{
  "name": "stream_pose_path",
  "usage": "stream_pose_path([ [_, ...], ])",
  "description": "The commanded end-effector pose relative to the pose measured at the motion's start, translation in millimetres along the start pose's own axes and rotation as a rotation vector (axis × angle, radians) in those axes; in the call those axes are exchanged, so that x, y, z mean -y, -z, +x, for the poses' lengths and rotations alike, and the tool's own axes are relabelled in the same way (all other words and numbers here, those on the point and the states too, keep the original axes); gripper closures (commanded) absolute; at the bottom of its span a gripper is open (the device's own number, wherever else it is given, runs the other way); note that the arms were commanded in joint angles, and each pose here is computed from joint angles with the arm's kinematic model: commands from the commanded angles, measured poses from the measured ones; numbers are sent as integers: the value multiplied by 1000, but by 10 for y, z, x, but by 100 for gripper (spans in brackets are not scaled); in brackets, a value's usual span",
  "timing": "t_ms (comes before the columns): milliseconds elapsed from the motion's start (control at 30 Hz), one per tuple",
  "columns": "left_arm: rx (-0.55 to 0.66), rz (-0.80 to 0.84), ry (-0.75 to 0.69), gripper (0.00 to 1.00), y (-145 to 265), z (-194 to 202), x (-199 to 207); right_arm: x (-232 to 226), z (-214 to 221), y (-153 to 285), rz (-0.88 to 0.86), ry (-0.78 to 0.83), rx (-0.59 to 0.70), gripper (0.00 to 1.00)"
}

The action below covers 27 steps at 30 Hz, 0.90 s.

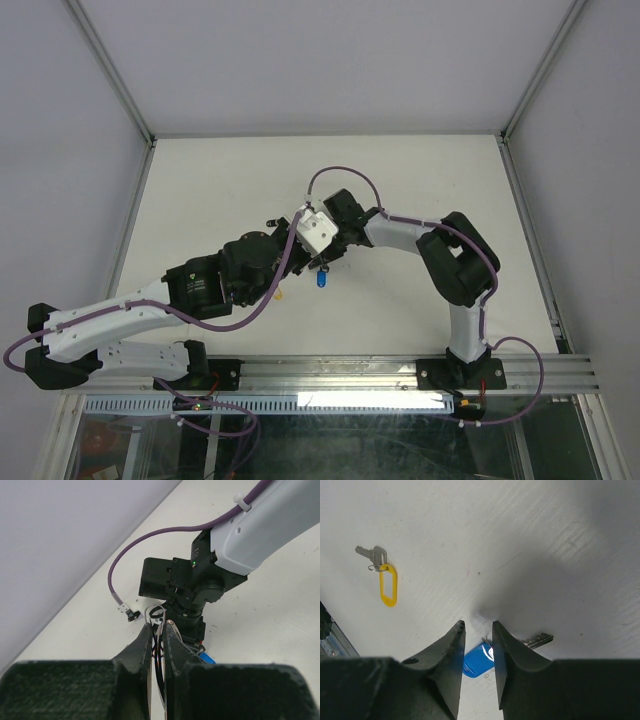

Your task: Put the keys on the keyring

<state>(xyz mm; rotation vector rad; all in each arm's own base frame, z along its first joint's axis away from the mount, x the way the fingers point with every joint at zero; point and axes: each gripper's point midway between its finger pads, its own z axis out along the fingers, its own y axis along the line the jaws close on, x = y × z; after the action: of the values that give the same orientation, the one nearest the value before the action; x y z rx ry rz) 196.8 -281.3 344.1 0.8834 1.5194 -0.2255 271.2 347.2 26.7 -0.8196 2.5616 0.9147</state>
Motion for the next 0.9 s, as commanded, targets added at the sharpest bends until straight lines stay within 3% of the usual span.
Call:
stream_pose_path([
  [0, 37, -32, 34, 100, 42, -119, -92, -142, -200, 72, -44, 87, 44, 67],
  [467, 33, -30, 35, 100, 53, -116, -97, -37, -47, 79, -36, 219, -74, 63],
  [867, 26, -26, 29, 100, 30, -98, -70, -77, 12, 82, -70, 228, -108, 77],
])
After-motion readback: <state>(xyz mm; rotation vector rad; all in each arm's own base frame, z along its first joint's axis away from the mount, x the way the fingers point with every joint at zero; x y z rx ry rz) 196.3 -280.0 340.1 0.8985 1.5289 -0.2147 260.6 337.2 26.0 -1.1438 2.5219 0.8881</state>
